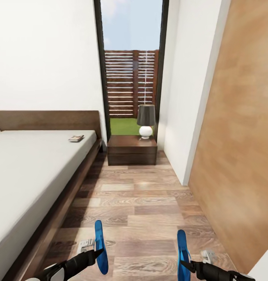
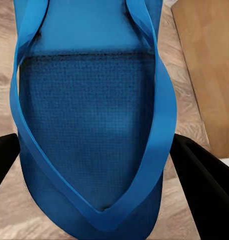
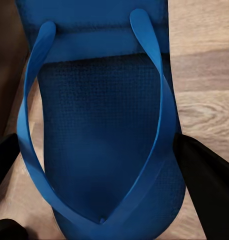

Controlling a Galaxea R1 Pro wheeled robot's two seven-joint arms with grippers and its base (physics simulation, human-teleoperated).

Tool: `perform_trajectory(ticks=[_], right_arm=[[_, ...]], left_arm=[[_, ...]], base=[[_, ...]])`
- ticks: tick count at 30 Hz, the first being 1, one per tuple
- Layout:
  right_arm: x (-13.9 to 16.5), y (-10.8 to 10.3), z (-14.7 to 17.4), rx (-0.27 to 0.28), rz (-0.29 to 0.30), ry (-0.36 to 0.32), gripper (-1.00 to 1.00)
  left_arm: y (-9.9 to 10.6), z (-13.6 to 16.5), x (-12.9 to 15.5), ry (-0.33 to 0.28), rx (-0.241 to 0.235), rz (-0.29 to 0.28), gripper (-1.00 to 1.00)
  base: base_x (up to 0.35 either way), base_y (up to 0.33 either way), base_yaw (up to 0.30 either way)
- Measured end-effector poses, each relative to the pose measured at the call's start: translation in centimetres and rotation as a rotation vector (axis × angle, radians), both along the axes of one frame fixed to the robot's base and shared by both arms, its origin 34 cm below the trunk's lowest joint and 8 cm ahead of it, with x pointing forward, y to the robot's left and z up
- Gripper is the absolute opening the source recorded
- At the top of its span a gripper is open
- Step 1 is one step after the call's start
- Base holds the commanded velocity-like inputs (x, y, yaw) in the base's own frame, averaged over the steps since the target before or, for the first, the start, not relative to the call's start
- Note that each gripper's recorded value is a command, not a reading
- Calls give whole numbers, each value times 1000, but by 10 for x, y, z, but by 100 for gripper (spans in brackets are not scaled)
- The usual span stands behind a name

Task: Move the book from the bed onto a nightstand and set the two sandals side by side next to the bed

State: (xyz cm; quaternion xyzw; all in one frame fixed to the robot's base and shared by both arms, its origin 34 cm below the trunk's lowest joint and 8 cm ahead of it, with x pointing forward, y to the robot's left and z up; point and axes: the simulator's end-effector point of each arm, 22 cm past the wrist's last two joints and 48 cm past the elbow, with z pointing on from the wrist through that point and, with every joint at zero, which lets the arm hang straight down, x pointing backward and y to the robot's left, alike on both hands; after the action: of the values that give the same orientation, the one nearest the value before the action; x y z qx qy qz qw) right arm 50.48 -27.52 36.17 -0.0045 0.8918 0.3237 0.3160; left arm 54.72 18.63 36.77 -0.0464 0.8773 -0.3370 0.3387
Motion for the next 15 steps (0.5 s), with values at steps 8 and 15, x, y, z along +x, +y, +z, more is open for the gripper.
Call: perform_trajectory(ticks=[8,15], right_arm=[[0,0,0,0,0,0,-100],[0,0,0,1,0,0,-100]], left_arm=[[0,0,0,0,0,0,-100],[0,0,0,0,0,0,-100]], base=[[323,0,0],[323,0,0]])
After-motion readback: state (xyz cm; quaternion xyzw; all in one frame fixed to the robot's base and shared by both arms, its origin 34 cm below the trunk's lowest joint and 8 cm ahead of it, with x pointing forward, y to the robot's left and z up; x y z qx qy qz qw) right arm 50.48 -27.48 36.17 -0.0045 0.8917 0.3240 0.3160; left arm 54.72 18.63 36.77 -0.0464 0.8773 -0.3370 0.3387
